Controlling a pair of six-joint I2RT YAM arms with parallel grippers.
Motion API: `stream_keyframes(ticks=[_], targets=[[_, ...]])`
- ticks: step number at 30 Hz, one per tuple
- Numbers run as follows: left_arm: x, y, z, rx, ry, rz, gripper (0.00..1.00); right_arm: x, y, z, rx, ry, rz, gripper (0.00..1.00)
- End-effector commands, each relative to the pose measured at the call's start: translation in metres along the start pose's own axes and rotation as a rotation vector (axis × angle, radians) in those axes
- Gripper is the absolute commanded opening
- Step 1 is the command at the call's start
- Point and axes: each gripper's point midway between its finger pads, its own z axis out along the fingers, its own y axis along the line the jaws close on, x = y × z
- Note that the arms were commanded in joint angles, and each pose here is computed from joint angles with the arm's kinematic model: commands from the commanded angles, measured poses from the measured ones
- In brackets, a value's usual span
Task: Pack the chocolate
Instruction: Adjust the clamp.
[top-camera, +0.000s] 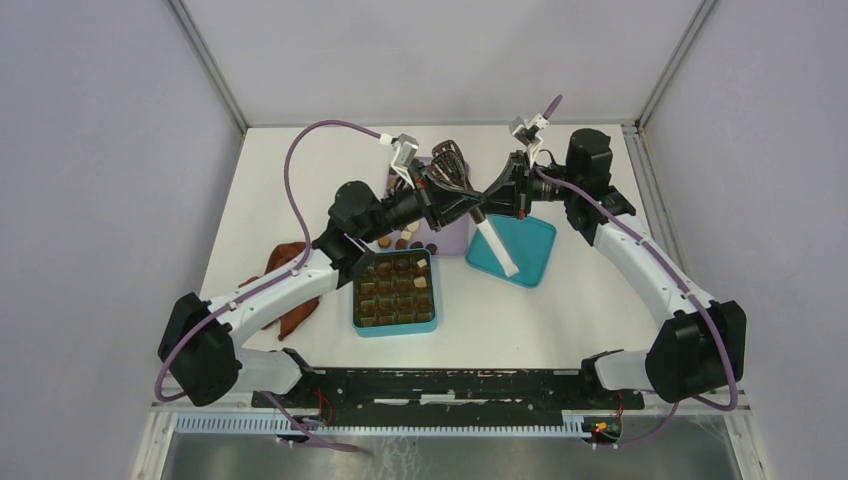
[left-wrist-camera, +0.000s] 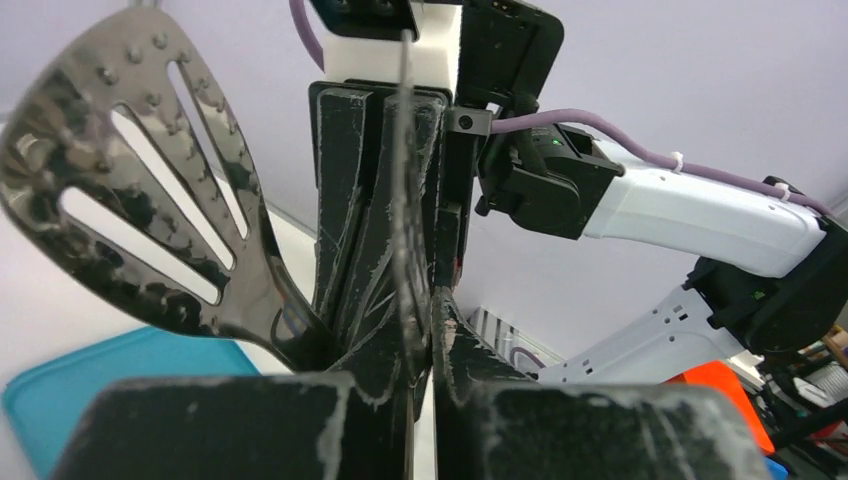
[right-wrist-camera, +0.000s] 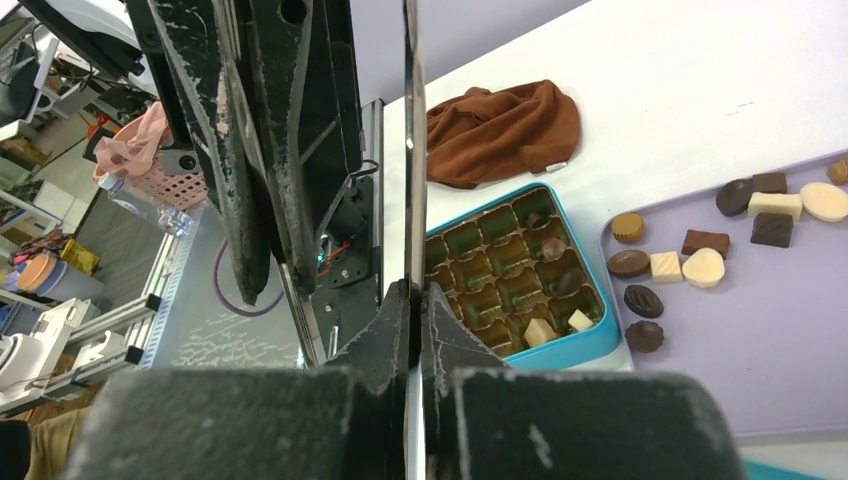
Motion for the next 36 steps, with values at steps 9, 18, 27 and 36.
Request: stream_keyframes(ticks=[9,18,27,36], targets=[[-0.019,-0.067,-0.009,0.296,-0.036,0.159,0.02,0.017,-0.080,-0.022,0.296,0.015,0.070,0.00],[-0.015,-0.012,-0.010,0.131,-0.047,0.129,0.02,0.001,-0.021,-0.017,0.005,-0.025,-0.052,0.16],[-0.037,0.032,-0.047,0.074,-0.133,0.029,0.02,-0.005,0.001,-0.040,0.094,-0.010,-0.245,0.98],[-0.053,0.015,-0.044,0.159,-0.201,-0.011,0.02,0.028,-0.026,-0.010,0.189,0.053,-0.158,0.98]])
